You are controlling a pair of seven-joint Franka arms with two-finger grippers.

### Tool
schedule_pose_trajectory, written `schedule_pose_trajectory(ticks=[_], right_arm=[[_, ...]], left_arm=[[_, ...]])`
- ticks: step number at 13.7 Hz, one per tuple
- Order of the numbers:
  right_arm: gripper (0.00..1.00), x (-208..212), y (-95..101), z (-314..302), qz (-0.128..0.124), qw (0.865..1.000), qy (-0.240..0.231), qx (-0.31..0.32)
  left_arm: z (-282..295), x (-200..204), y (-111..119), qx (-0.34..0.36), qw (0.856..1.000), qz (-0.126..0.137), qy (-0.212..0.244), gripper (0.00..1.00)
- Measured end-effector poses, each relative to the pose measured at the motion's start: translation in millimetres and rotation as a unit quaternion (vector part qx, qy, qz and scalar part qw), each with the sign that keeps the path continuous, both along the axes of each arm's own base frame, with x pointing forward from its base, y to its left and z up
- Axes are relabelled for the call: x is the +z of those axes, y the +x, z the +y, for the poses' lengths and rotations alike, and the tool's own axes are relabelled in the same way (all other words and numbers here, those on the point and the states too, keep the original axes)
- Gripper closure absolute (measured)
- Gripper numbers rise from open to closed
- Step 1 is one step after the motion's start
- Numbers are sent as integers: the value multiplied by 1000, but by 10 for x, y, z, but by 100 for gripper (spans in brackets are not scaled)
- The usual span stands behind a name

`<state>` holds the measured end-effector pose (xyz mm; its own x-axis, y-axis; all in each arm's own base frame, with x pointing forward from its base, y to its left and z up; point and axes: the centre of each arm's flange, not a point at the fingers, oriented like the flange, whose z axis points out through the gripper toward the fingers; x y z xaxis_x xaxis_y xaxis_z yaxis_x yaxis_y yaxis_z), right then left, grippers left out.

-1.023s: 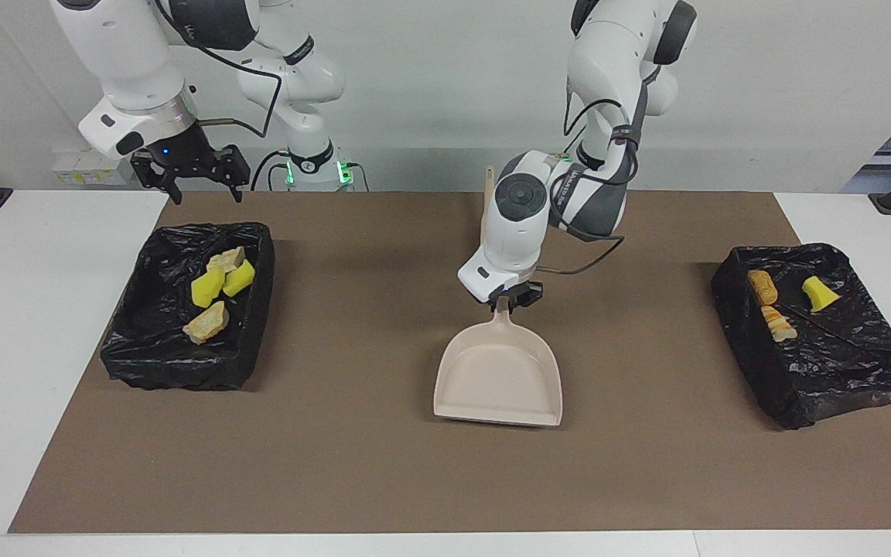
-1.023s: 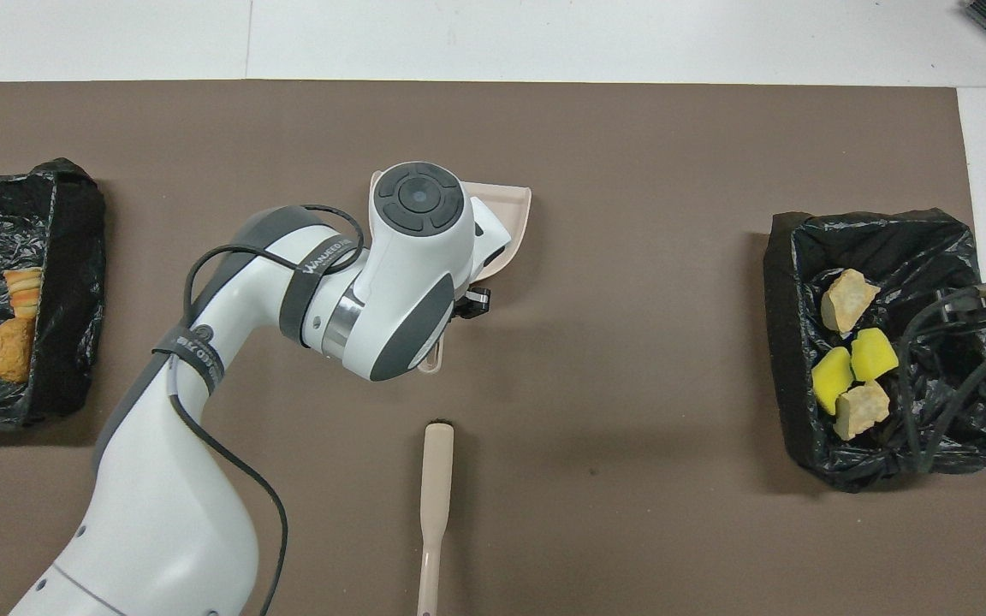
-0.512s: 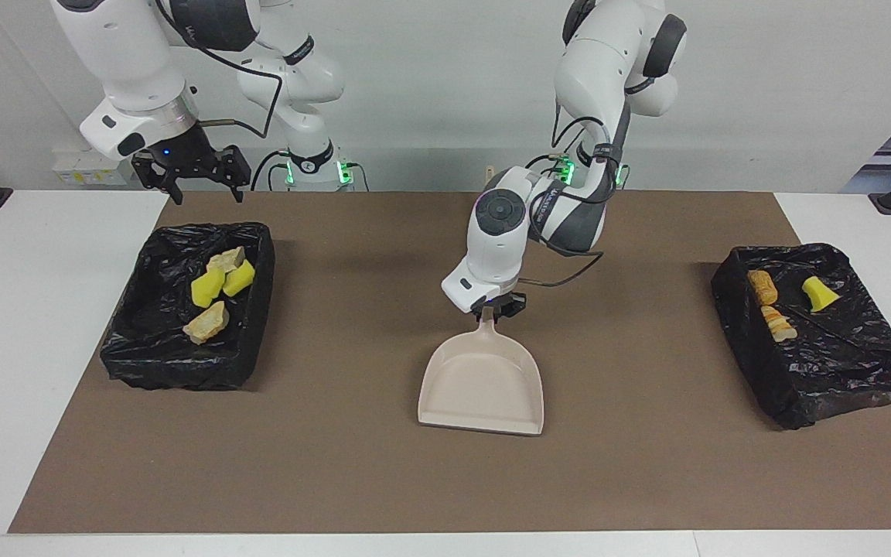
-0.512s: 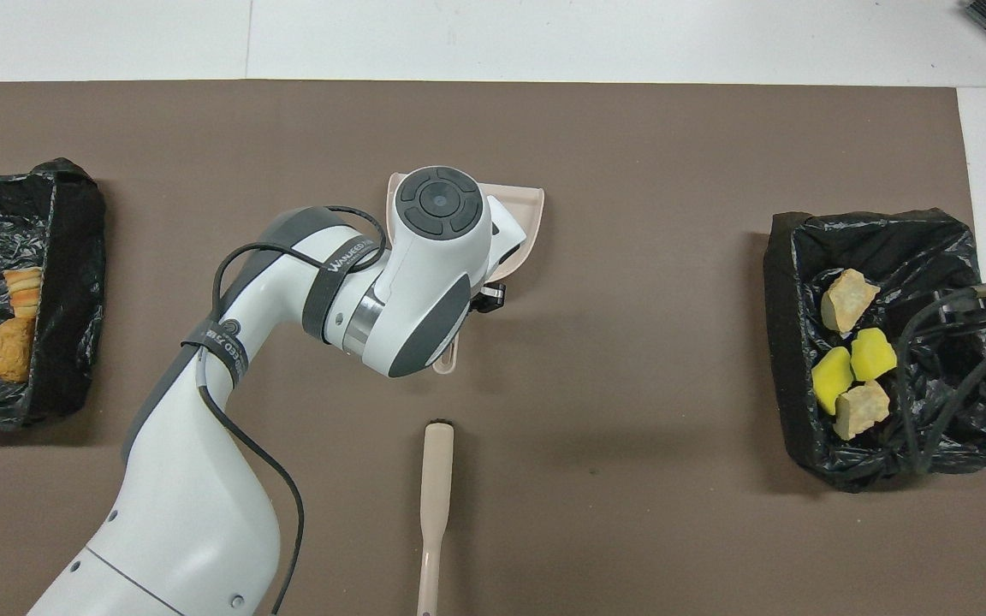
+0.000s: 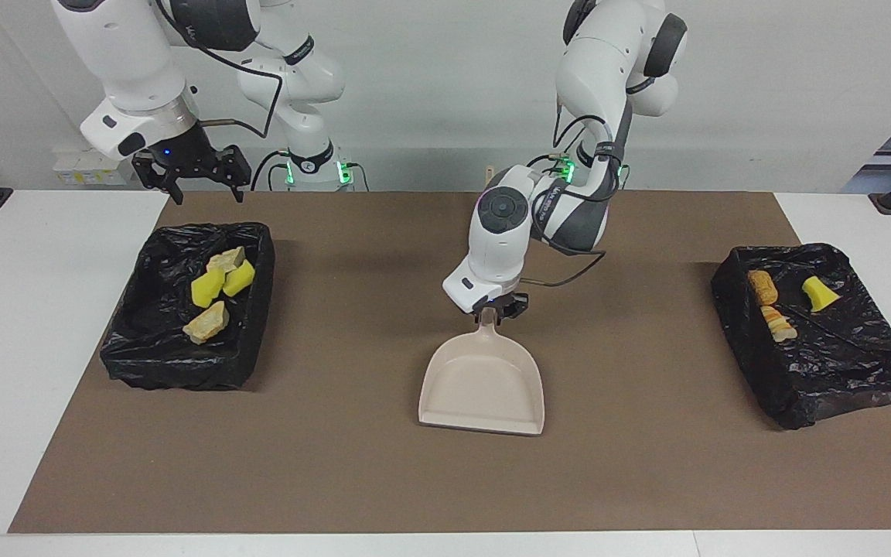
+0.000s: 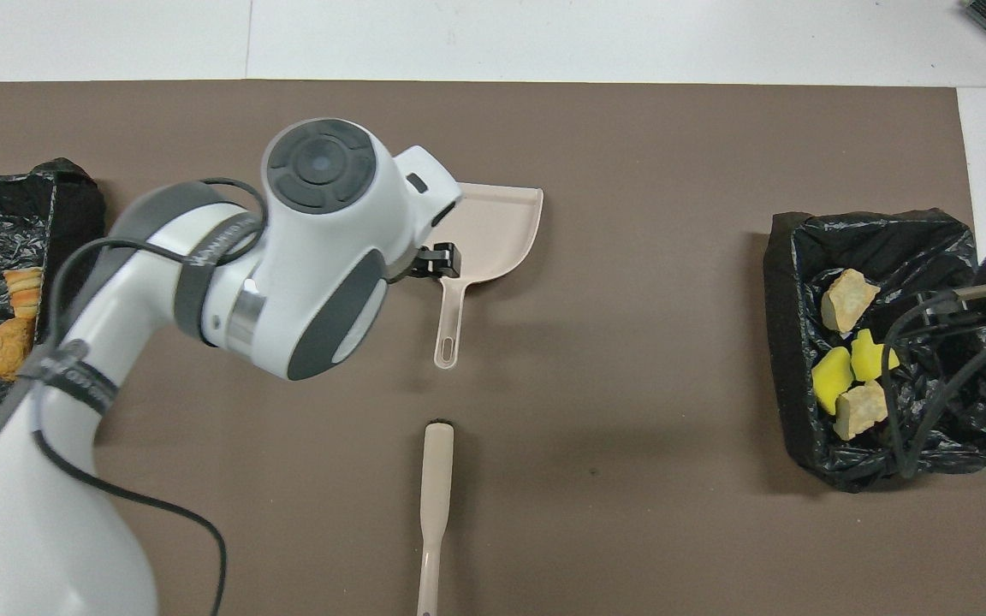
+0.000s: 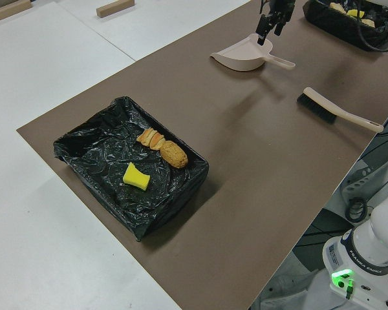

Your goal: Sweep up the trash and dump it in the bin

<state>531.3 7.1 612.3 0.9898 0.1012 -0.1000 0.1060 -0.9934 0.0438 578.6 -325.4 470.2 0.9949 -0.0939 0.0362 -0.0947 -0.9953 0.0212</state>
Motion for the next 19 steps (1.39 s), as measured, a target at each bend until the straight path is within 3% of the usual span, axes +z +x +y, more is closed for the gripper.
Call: schedule_pose_trajectory(ticks=[2,5,11,19], right_arm=[[0,0,-1,14,0,1000,5,0],[0,0,-1,19,0,1000,7,0],[0,6,10,14,-5,1000,14,-6],[0,11,17,-13,-8,999,31,-18]], left_arm=[[426,343,22,0,1000,-8,-2,0],[1162,863,-65,-42,999,3,7,0],[2383,1605,-466,-54,998,28,13,0],[2505,1738,-500,-52,998,17,12,0]])
